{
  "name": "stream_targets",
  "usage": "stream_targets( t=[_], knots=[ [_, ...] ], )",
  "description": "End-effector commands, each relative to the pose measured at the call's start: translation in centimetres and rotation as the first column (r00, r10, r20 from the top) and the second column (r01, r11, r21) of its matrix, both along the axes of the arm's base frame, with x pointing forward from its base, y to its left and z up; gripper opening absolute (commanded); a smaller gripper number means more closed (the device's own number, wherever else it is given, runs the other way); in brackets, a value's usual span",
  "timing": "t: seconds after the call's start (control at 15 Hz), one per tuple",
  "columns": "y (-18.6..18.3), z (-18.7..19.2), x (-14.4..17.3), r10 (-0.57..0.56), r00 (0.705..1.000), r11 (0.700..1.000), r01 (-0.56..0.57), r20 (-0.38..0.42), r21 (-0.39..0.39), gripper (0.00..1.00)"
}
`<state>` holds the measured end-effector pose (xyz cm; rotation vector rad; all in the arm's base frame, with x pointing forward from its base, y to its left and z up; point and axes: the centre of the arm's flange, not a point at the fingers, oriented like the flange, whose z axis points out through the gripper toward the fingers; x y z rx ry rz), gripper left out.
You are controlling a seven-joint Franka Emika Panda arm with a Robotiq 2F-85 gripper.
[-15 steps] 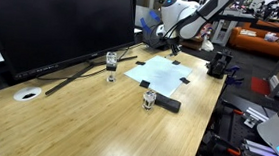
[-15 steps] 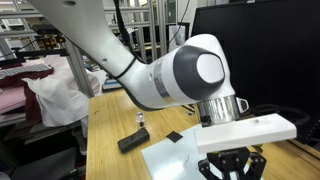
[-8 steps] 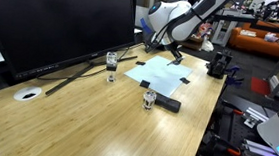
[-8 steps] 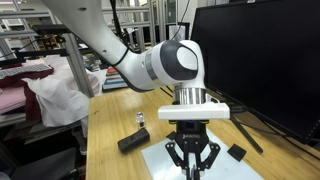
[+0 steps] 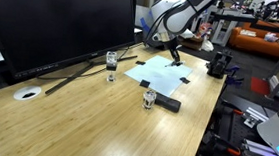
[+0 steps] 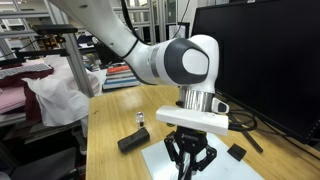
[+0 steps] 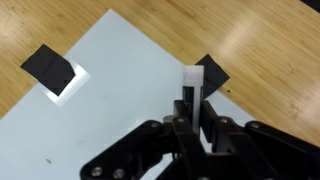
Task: Write the letter v on the paper using the marker
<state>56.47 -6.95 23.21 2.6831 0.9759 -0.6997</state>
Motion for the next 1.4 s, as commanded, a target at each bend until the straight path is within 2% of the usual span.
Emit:
stream_targets(
  t=[0.0,0.13,0.2,0.53,0.73,1.0,1.2,1.33],
  knots=[
    [0.3,-0.2,0.0,0.005,1.000,1.000,-0.005,-0.002,0.001,0.19],
    [0.4,-0.2,0.0,0.006,1.000,1.000,-0.006,-0.003,0.001,0.19],
    [0.4,-0.2,0.0,0.006,1.000,1.000,-0.006,-0.003,0.001,0.05],
    [0.3,-0.5,0.1,-0.046,0.994,0.996,0.039,-0.095,-0.076,0.05],
    [0.5,-0.8,0.9,-0.089,0.983,0.985,0.062,-0.163,-0.163,0.05],
    [1.3,-2.1,3.7,-0.137,0.964,0.955,0.068,-0.228,-0.289,0.05],
    [1.1,-3.9,6.4,-0.170,0.946,0.941,0.073,-0.275,-0.330,0.05],
    [0.9,-5.0,7.9,-0.162,0.950,0.941,0.067,-0.266,-0.333,0.05]
  ],
)
